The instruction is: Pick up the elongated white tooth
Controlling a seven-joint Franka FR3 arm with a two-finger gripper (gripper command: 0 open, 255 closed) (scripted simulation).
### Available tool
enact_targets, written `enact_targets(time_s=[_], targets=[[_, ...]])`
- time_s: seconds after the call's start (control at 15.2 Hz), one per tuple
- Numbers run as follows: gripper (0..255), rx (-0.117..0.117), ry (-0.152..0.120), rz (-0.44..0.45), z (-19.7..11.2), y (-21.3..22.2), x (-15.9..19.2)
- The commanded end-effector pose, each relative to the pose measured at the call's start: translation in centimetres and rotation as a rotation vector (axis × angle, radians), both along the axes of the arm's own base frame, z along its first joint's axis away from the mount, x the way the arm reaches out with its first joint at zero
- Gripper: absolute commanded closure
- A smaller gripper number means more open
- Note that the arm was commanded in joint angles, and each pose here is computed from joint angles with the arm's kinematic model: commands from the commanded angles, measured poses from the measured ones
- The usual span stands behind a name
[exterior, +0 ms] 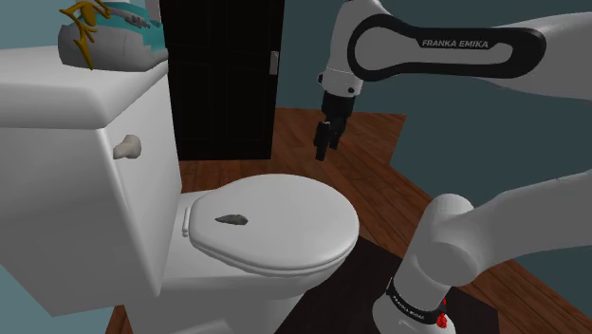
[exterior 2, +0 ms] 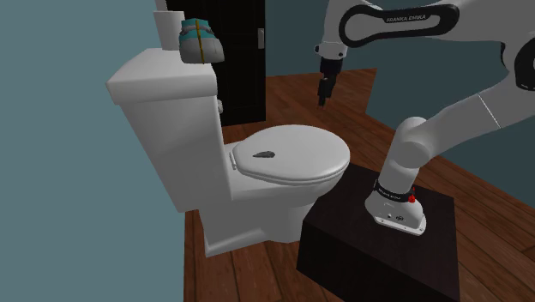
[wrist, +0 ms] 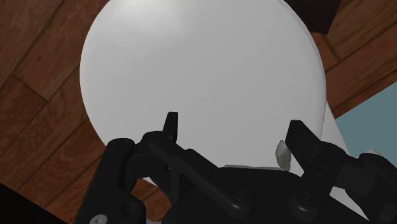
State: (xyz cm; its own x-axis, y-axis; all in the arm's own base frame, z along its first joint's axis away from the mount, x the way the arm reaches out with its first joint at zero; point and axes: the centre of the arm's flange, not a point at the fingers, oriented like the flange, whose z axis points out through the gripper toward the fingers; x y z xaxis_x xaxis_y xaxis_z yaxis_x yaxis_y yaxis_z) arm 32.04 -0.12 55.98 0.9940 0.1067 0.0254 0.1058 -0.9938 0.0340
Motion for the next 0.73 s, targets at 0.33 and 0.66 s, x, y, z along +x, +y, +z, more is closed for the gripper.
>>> enact_targets(time_s=[0.33,0.66], targets=[[0,-0.042,0.051,0.052,-3.3,4.5,5.1],[0,-0.085,0.102,0.104,-7.0,9.0,9.7]])
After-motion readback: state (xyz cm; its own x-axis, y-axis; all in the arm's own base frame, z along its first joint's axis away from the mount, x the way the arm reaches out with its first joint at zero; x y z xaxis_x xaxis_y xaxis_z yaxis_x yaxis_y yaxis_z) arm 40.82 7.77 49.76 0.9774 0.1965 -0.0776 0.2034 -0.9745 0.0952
